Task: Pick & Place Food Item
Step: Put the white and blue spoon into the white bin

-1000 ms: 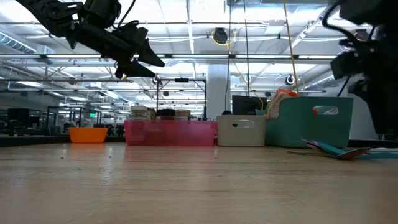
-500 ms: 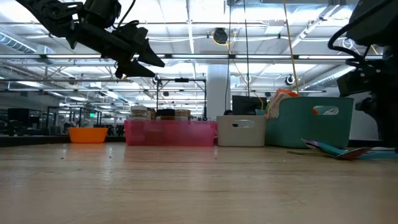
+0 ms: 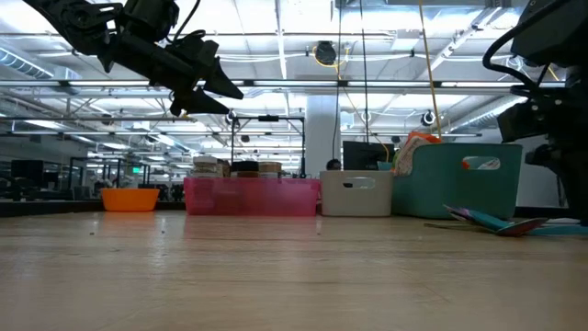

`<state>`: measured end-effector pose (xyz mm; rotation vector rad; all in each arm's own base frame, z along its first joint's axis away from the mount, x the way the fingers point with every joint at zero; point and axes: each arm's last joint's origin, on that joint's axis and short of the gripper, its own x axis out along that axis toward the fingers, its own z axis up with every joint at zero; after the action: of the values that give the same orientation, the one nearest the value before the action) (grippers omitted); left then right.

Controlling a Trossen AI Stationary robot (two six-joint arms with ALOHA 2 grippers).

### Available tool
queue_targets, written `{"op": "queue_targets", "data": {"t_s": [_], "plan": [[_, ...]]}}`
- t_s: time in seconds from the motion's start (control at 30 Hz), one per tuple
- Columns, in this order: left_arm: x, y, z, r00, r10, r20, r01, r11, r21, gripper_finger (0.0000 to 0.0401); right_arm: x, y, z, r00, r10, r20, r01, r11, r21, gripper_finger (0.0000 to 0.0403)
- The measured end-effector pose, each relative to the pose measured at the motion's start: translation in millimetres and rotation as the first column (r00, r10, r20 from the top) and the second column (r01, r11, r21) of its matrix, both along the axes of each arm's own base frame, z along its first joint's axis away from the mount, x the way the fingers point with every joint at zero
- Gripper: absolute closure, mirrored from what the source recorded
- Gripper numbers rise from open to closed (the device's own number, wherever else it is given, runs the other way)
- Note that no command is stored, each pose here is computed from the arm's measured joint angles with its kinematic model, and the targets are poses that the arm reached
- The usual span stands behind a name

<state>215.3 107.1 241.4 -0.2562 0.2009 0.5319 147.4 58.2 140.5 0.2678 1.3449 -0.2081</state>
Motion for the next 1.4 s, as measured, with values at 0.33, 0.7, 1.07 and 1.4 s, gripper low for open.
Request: {"op": "queue_targets", "data": {"t_s": [0.33,0.7,1.07,1.4], "plan": [[0,0,0,1.0,0.0,0.0,0.0,1.0,0.0,0.0091,6,2,14,0.999,-0.034,-0.002,0.034,0.999,0.006,0.0392],[0,0,0,1.0,0.0,0.0,0.0,1.0,0.001,0.0091,14,2,29,0.996,-0.038,0.086,0.05,0.988,-0.146,0.0392],[0,0,0,1.0,0.0,-0.001,0.0,1.0,0.0,0.0091,25,6,29,0.974,0.041,0.222,0.029,0.952,-0.304,0.0392],[1,-1,2,0.999,0.013,0.044,-0.011,0.999,-0.046,0.0091,54,9,35,0.88,0.141,0.454,0.172,0.796,-0.581,0.0392]]}}
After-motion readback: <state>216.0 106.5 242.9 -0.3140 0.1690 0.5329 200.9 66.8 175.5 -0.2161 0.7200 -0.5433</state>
